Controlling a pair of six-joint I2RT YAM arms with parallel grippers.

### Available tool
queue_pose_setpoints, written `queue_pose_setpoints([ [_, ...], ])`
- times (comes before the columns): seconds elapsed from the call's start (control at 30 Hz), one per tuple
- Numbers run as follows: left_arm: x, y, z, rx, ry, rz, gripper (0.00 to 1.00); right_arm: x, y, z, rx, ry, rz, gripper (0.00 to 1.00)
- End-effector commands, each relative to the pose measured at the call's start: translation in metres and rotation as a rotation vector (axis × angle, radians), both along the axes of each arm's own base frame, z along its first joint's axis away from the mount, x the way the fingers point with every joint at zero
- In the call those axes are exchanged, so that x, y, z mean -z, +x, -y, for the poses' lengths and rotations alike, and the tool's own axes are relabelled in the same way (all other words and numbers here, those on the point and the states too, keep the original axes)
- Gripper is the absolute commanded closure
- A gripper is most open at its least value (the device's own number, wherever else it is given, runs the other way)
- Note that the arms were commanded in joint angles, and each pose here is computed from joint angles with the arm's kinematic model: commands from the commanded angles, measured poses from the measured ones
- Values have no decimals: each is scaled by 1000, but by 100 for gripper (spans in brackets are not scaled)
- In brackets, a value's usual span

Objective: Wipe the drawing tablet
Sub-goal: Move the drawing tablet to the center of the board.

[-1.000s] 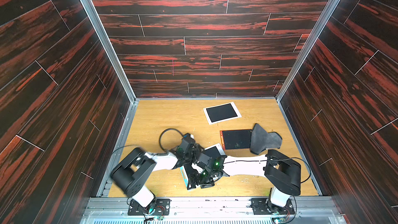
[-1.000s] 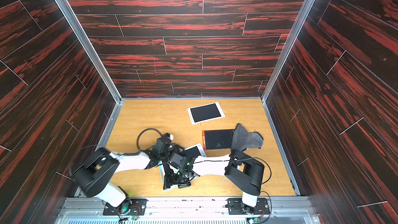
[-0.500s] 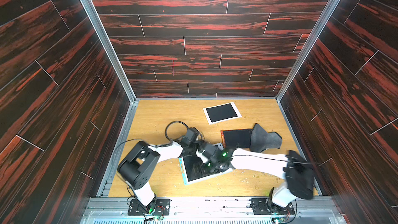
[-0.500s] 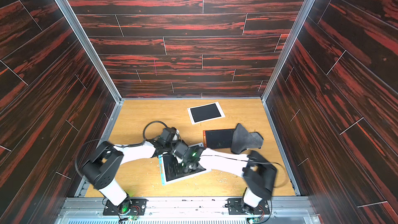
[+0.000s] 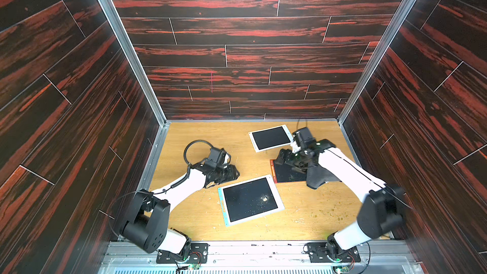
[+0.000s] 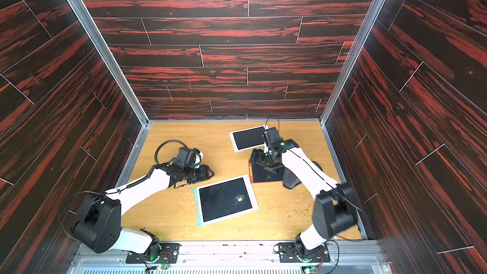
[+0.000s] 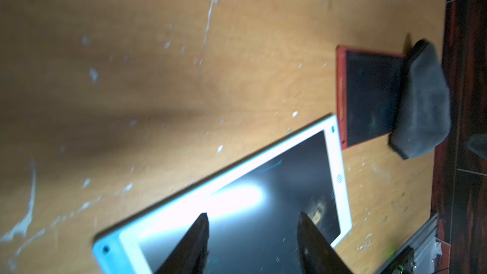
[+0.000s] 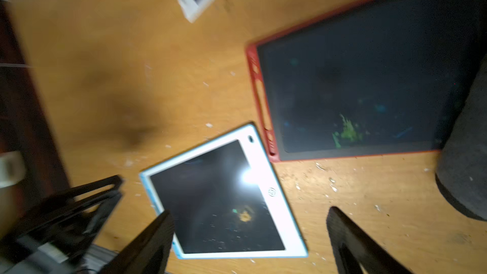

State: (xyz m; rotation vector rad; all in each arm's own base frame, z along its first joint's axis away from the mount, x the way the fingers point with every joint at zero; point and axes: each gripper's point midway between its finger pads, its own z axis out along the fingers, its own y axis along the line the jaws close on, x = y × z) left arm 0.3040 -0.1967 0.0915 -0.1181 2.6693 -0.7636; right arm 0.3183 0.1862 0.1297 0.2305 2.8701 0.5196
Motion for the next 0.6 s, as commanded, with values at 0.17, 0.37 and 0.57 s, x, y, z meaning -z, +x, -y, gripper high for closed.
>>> queue_pose_setpoints([
  [0.17, -4, -3, -9, 14, -26, -8, 45, 68, -38, 54, 75, -208, -179, 10],
  [0.37, 4, 2, -4, 23, -61, -29, 46, 101, -42, 68, 102, -270, -247, 11],
  [0.57, 4, 5, -11, 7, -61, -24, 46, 112, -18, 78, 121, -361, -250, 11],
])
